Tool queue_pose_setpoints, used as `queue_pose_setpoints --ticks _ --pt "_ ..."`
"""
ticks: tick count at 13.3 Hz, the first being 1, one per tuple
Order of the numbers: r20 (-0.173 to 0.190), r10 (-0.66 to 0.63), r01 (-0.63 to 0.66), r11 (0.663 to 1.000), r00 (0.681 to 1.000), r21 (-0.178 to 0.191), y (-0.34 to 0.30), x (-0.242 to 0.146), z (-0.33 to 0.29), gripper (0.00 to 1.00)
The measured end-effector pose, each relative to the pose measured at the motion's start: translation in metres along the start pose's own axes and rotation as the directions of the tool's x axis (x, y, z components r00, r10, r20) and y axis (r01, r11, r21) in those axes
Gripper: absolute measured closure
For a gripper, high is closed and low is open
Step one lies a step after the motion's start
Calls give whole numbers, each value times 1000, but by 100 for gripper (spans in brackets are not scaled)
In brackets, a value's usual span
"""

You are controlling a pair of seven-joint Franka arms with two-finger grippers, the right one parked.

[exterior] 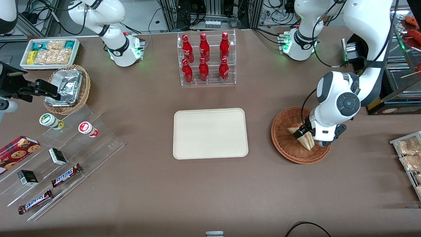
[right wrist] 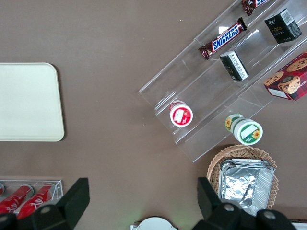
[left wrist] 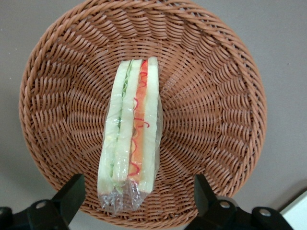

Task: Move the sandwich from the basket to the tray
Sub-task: 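Lower the open left gripper around the sandwich and close on it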

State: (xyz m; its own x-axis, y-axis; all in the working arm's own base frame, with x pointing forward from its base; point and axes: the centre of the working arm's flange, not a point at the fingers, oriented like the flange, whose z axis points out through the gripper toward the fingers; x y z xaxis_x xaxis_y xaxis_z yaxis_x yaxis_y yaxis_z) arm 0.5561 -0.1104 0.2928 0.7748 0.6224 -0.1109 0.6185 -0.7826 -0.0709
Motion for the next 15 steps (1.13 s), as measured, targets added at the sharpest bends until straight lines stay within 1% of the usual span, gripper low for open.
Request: queue_pose_setpoints --ticks 6,7,8,9,11,13,14,15 --pt "5 -11 11 1000 1000 -6 -1 6 23 0" --pt "2 -23 23 1000 1000 -10 -3 8 25 4" --pt "-2 -46 46 999 999 -15 -4 10 28 4" --pt "-3 -67 67 998 998 -18 -5 10 31 12" --pt "0 -84 84 996 996 -15 -6 9 35 38" --pt "0 -88 88 996 996 -15 -7 8 35 56" --pt "-1 -88 88 996 996 -16 -6 8 34 62" --pt "-4 -88 88 996 996 -18 -6 8 32 65"
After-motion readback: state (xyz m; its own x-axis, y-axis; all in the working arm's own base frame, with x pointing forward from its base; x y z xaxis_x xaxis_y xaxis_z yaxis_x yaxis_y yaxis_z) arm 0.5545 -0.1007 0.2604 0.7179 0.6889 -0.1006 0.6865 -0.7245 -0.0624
